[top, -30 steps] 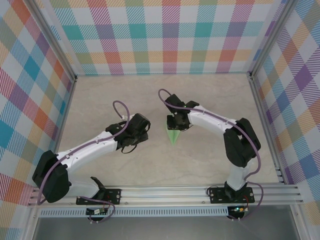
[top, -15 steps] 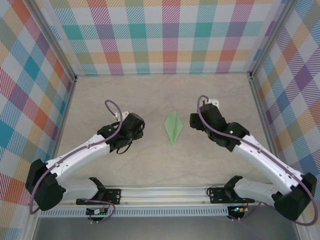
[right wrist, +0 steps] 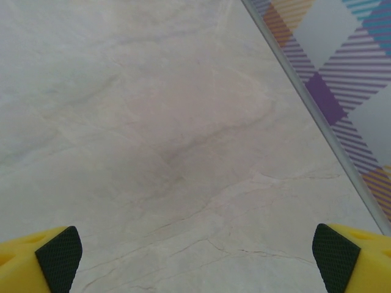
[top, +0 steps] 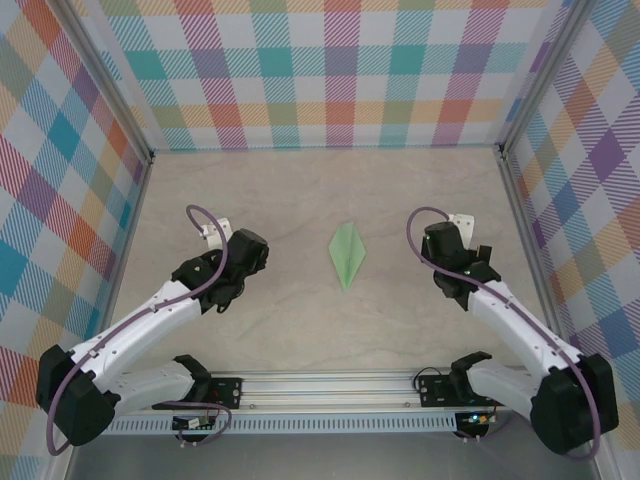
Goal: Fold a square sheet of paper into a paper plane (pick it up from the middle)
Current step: Reset both arms
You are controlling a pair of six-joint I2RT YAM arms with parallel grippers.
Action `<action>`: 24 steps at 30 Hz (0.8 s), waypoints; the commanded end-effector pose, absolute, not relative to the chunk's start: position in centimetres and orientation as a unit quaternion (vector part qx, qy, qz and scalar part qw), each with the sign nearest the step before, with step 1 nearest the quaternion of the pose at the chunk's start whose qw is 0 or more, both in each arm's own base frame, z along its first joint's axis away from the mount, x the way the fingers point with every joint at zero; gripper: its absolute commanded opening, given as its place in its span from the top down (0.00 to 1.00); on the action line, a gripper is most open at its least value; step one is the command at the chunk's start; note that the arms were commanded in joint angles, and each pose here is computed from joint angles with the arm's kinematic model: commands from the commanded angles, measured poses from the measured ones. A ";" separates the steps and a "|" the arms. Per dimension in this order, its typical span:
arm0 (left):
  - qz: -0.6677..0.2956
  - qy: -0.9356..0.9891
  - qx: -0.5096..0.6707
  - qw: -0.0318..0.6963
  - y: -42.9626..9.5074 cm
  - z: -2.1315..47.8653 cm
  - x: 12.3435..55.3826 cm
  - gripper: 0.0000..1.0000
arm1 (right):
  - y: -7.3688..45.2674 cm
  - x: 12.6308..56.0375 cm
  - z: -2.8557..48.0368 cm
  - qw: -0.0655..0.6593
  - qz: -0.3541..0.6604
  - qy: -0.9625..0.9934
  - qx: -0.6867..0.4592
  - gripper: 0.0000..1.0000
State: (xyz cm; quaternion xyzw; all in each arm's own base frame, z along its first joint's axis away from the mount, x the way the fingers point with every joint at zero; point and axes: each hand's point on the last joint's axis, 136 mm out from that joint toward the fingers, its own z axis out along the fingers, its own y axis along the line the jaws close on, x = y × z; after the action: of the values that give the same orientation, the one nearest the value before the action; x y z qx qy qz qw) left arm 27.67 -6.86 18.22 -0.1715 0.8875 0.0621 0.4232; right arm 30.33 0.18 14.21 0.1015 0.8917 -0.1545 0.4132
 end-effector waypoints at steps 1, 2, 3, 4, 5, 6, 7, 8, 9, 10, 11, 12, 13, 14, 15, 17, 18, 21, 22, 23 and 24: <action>0.112 0.877 -0.184 0.430 -3.8 18.5 27.9 0.00 | 0.5 32.9 12.4 0.424 -0.116 0.894 0.089 0.00; 0.114 0.879 -0.185 0.425 -3.4 18.3 28.1 0.00 | 0.5 33.4 11.9 0.427 -0.113 0.893 0.082 0.00; 0.114 0.879 -0.185 0.424 -3.2 18.2 28.3 0.00 | 0.8 34.0 11.5 0.431 -0.108 0.893 0.069 0.00; 0.116 0.879 -0.186 0.422 -2.8 18.2 28.5 0.00 | 1.1 34.6 10.9 0.438 -0.102 0.892 0.055 0.00; 0.118 0.880 -0.188 0.420 -2.5 18.0 28.6 0.00 | 1.4 35.2 10.4 0.448 -0.090 0.888 0.044 0.00; 0.119 0.880 -0.190 0.419 -2.2 17.9 28.7 0.00 | 1.4 35.7 10.0 0.455 -0.084 0.886 0.043 0.00; 0.118 0.882 -0.193 0.413 -1.9 17.6 28.8 0.00 | 1.4 36.2 9.9 0.460 -0.083 0.883 0.045 0.00; 0.118 0.884 -0.196 0.408 -1.6 17.3 28.9 0.00 | 1.5 36.5 9.9 0.464 -0.081 0.881 0.047 0.00; 0.117 0.885 -0.199 0.405 -1.3 17.1 28.9 0.00 | 1.5 36.7 10.1 0.474 -0.076 0.876 0.051 0.00; 0.116 0.886 -0.201 0.402 -1.1 16.9 29.0 0.00 | 1.7 37.0 10.2 0.490 -0.066 0.868 0.054 0.00; 0.117 0.887 -0.202 0.400 -0.8 16.6 29.1 0.00 | 2.0 37.6 10.6 0.516 -0.049 0.853 0.054 0.00; 0.116 0.886 -0.203 0.400 -0.5 16.5 29.2 0.00 | 2.0 38.0 10.8 0.531 -0.043 0.845 0.050 0.00; 0.118 0.886 -0.199 0.402 -0.3 16.3 29.4 0.00 | 2.0 38.3 10.8 0.528 -0.045 0.847 0.044 0.00; 0.120 0.884 -0.194 0.407 0.0 16.2 29.6 0.00 | 2.3 38.5 10.8 0.530 -0.046 0.846 0.028 0.00; 0.123 0.882 -0.191 0.412 0.2 16.2 29.8 0.00 | 2.9 38.6 10.9 0.536 -0.038 0.844 0.006 0.00; 0.136 0.876 -0.204 0.416 1.2 16.1 29.8 0.00 | 3.8 38.6 11.0 0.545 -0.022 0.837 -0.026 0.00; 0.145 0.871 -0.210 0.421 1.7 16.3 29.9 0.00 | 3.8 38.6 11.2 0.553 -0.020 0.832 -0.031 0.00; 0.170 0.850 -0.220 0.447 3.0 16.2 30.3 0.00 | 1.8 38.5 11.1 0.579 -0.003 0.815 0.006 0.00; 0.180 0.845 -0.218 0.454 3.3 16.0 30.4 0.00 | 1.5 38.5 10.9 0.583 0.009 0.813 0.011 0.00; 0.182 0.836 -0.218 0.470 3.4 16.2 31.0 0.00 | 2.1 38.7 10.4 0.580 0.021 0.814 -0.003 0.00; 0.184 0.833 -0.209 0.478 3.3 16.2 31.4 0.00 | 3.0 38.8 9.9 0.576 0.035 0.816 -0.027 0.00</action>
State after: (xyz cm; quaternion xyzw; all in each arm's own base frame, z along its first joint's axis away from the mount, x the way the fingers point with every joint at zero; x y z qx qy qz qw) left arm 29.89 2.16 14.56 -0.2055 0.8657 0.1609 0.4271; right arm 37.83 1.07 8.83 0.0163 0.8419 -0.0154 0.5391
